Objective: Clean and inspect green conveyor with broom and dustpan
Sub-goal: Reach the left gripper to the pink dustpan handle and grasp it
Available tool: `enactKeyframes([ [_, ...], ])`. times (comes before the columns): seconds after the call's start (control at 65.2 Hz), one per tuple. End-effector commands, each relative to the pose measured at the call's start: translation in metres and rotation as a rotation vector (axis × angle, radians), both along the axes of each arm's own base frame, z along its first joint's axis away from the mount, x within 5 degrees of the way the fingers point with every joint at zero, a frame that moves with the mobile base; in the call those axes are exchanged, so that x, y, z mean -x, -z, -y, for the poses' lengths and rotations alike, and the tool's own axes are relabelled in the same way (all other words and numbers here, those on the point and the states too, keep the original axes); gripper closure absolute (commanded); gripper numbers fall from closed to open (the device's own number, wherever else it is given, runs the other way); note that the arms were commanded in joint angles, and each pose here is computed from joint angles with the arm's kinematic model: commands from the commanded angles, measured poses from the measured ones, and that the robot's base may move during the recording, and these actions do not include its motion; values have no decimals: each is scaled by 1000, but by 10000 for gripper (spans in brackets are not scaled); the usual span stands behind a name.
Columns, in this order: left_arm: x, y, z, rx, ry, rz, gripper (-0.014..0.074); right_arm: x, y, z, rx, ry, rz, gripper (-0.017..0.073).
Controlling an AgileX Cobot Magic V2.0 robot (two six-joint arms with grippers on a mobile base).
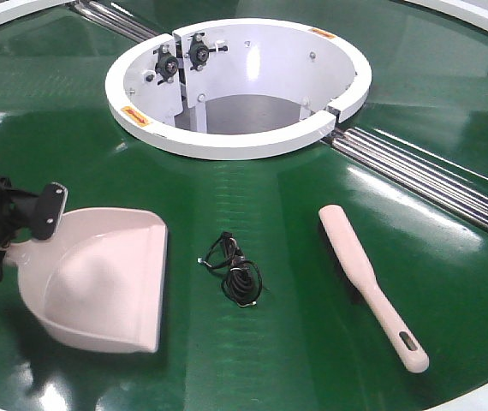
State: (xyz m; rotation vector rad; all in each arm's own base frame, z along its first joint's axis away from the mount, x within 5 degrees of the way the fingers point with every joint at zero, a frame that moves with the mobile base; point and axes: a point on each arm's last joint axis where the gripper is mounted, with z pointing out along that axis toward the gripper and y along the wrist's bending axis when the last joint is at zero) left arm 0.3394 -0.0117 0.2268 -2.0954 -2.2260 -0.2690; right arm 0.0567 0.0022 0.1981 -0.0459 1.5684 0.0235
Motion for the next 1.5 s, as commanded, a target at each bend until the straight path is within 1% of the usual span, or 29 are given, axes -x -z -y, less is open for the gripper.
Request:
enactKeyframes([
  [0.0, -3, -31, 6, 26, -42, 109, 601, 1, -6, -1, 11, -3, 77, 568],
  [0.061, -5, -35, 9, 25, -56, 131, 601, 1, -6, -1, 11, -3, 77, 568],
  [0.138, -7, -37, 13, 9, -46, 147, 601, 1, -6, -1, 11, -3, 77, 568],
  [0.261, -8, -35, 18, -69, 5, 141, 601, 1, -6, -1, 11, -3, 77, 568],
  [0.307, -8, -34, 21, -86, 15, 142, 601, 1, -6, -1, 11, -3, 77, 568],
  [0.43, -9, -29, 29, -87, 26, 126, 601, 1, -6, -1, 11, -3, 77, 568],
  [0.491, -9, -24, 32, -89, 28, 97, 601, 1, -6, -1, 11, -3, 77, 568],
  [0.645, -9, -12, 35, -127, 31, 18, 601, 1, -6, -1, 11, -3, 77, 568],
  [0.737, -9, -11, 36, -138, 1, 30, 601, 1, -6, -1, 11, -3, 77, 568],
  [0.798, -9, -11, 36, -148, 5, 32, 601, 1, -6, -1, 11, -3, 77, 568],
  [0.951, -10, -11, 36, -152, 6, 33, 601, 1, -6, -1, 11, -3, 77, 568],
  [1.151, -10, -13, 33, -181, -55, 60, 601, 1, -6, -1, 11, -3, 77, 568],
  [1.212, -10, -13, 34, -182, -55, 55, 601, 1, -6, -1, 11, -3, 77, 568],
  [1.366, -10, -13, 45, -178, -45, 81, 601, 1, -6, -1, 11, -3, 77, 568],
  [1.488, -9, -14, 50, -214, -12, 94, 601, 1, -6, -1, 11, -3, 77, 568],
])
